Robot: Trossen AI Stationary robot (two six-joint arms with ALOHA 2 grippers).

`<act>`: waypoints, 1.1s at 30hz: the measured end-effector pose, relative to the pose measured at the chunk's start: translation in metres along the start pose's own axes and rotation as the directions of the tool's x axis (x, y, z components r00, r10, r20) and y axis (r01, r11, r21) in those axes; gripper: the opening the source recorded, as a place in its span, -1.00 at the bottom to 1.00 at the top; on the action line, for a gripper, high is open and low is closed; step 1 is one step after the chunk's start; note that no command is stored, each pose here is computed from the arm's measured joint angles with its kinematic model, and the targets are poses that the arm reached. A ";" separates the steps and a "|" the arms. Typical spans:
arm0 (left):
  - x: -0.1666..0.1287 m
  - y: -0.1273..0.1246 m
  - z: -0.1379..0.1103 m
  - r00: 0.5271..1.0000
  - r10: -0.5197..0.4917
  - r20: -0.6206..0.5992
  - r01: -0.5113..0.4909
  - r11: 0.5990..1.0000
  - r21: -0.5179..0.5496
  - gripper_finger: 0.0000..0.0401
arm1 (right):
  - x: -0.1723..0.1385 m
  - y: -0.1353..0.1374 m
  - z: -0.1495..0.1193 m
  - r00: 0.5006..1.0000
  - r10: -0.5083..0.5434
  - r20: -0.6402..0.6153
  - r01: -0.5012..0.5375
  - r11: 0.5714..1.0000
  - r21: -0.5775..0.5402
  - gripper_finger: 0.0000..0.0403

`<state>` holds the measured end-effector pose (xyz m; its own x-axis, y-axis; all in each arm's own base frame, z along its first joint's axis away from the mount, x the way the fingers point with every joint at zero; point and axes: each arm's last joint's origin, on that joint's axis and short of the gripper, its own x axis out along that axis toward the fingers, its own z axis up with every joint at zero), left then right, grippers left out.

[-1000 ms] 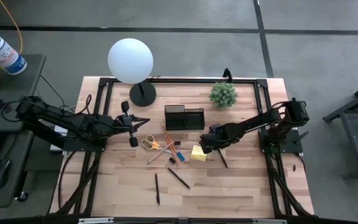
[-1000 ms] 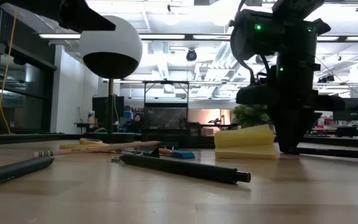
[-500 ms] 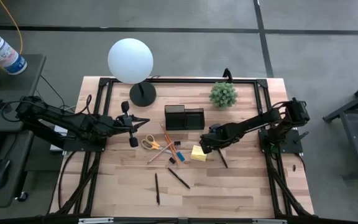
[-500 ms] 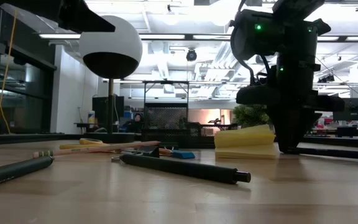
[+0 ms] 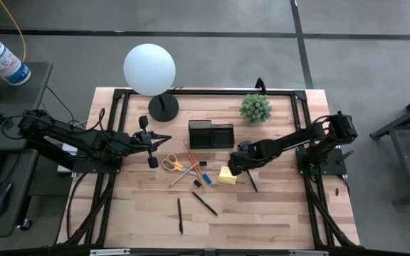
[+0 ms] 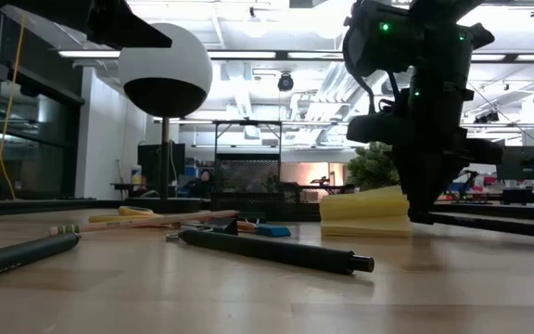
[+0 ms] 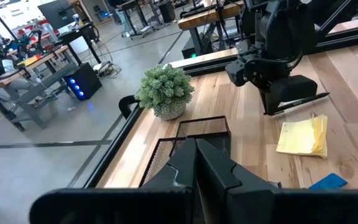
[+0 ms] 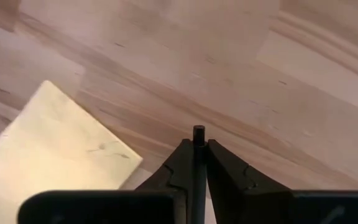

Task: Pick and place office supplies into organizer
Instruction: Put the top black pen into the black organizer

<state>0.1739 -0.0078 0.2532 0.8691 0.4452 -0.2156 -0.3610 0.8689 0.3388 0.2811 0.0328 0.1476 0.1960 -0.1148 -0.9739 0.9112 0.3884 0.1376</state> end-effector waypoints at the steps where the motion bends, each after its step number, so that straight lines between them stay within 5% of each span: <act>1: 0.000 0.000 0.000 1.000 0.000 0.000 0.000 1.000 0.000 -1.00 | 0.000 0.001 0.000 1.000 0.008 0.002 -0.008 1.000 -0.003 -0.84; 11: 0.000 0.000 0.000 1.000 0.000 0.000 0.000 1.000 -0.001 -1.00 | -0.020 0.019 0.012 0.996 0.043 0.082 -0.034 0.994 -0.100 -0.85; 18: 0.000 0.000 0.000 1.000 0.000 0.000 0.000 1.000 0.000 -1.00 | -0.052 0.039 0.032 0.958 0.056 0.282 0.016 0.969 -0.246 -0.86; 25: 0.000 0.000 0.000 1.000 -0.001 -0.003 0.001 1.000 0.000 -1.00 | -0.085 0.056 0.068 0.822 0.067 0.566 0.171 0.918 -0.357 -0.83; 33: 0.000 -0.001 -0.003 1.000 -0.005 -0.025 0.006 1.000 0.012 -1.00 | -0.109 0.080 0.109 0.587 0.287 0.757 0.118 0.895 -0.430 -0.87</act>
<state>0.1732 -0.0077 0.2505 0.8623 0.4458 -0.2403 -0.3519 0.8686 0.3489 0.3718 -0.0231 0.2840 0.6509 -0.6480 -0.3956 0.6824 0.7277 -0.0691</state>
